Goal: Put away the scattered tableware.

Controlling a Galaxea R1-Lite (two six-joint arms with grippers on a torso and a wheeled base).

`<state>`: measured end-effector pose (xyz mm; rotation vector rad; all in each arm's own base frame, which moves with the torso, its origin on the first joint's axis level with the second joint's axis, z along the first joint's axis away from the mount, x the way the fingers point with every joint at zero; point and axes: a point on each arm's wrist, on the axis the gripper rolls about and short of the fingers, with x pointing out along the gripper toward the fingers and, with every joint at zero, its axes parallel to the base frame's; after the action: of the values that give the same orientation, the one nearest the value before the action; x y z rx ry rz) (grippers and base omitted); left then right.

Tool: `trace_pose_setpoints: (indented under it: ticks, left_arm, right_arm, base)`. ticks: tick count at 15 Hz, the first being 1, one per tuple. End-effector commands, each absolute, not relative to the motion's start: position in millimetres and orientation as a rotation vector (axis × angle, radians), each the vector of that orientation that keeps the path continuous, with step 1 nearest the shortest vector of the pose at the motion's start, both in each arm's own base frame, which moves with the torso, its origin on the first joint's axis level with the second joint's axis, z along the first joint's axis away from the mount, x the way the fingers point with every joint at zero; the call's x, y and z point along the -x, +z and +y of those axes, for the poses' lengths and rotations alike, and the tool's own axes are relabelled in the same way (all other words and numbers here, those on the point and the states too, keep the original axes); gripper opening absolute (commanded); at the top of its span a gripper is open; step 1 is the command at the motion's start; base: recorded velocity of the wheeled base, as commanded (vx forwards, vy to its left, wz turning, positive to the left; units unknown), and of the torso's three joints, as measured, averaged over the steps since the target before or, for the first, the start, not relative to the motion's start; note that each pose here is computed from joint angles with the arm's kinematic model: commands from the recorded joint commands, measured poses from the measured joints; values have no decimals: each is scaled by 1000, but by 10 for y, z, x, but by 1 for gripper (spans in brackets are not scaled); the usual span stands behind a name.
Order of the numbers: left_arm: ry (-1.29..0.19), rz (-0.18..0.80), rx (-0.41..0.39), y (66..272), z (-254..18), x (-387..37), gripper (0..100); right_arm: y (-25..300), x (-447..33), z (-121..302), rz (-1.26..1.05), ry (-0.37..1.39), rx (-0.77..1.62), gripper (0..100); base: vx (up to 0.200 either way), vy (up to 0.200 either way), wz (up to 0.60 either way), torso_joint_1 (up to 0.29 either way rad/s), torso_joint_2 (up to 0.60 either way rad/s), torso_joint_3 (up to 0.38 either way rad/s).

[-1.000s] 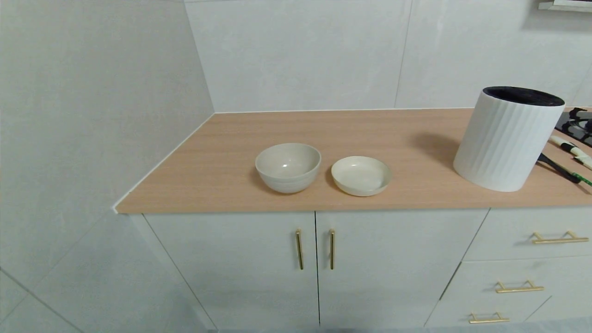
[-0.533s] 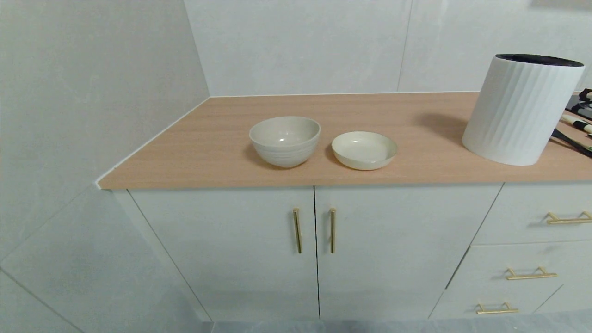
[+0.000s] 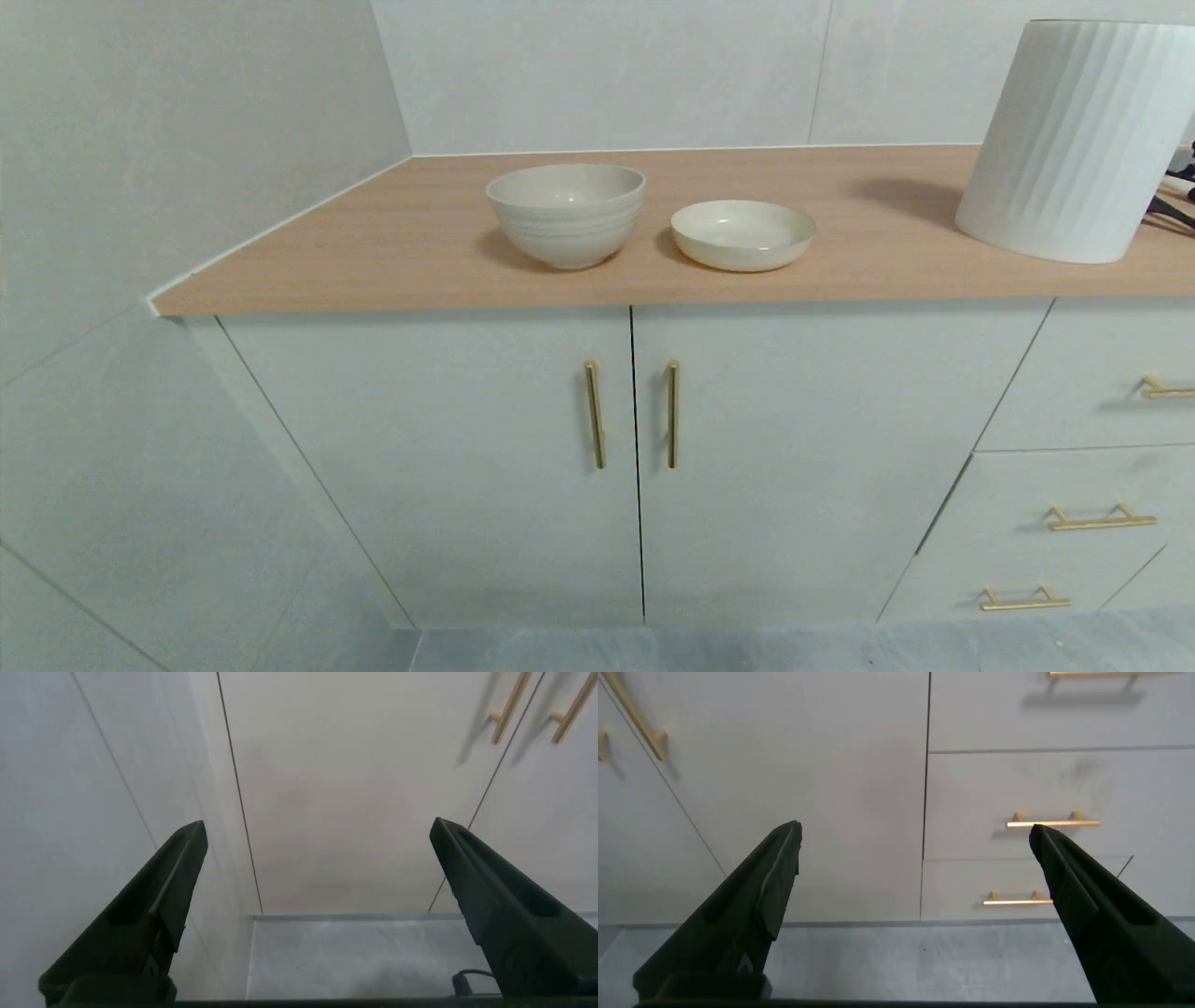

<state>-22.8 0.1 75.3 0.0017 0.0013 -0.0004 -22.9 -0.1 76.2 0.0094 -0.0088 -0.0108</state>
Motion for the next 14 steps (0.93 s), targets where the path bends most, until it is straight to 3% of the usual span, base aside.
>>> trace_pose_setpoints:
  ticks: [1, 8, 11, 14]
  left_arm:
    - [0, 3, -2, 754, 1, 227, 100]
    - [0, 3, -2, 754, 1, 227, 100]
    - [0, 3, 0, 754, 1, 227, 100]
    - [0, 3, 0, 754, 1, 227, 100]
  right_arm:
    - [763, 228, -1, -8, -11, -9, 100]
    - [763, 228, -1, -8, -11, -8, 100]
    - [763, 228, -1, -8, -11, -8, 100]
    - [763, 228, -1, -8, -11, -8, 100]
  base:
    - [0, 0, 0, -115, 456, 339]
    - [0, 0, 0, -16, 77, 55]
    - [0, 200, 0, -4, 4, 2]
    - [0, 0, 0, 0, 0, 0]
